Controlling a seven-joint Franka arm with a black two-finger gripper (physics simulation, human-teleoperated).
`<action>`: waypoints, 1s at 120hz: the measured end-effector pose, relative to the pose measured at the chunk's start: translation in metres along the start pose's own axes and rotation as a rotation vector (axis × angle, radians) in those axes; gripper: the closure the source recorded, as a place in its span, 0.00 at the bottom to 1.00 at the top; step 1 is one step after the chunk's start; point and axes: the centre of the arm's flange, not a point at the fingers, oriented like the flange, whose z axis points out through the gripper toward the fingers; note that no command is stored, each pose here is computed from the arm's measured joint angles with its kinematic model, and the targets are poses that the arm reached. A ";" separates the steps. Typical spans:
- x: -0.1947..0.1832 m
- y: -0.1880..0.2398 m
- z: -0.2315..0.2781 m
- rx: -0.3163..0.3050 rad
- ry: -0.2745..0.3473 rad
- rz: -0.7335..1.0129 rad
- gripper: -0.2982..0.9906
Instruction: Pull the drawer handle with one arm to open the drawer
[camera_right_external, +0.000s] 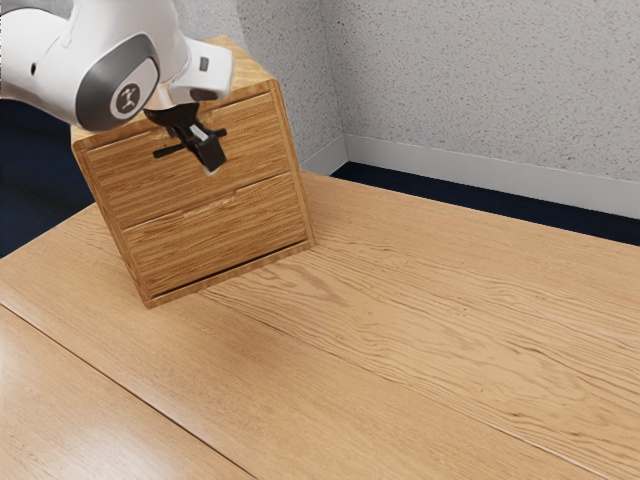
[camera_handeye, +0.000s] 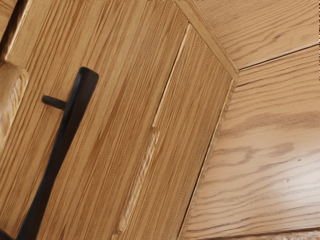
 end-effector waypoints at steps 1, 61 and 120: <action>0.001 0.000 0.000 0.000 0.001 0.007 0.23; -0.001 -0.022 0.039 0.006 -0.006 0.230 0.23; -0.003 -0.031 0.049 0.011 0.008 0.334 0.38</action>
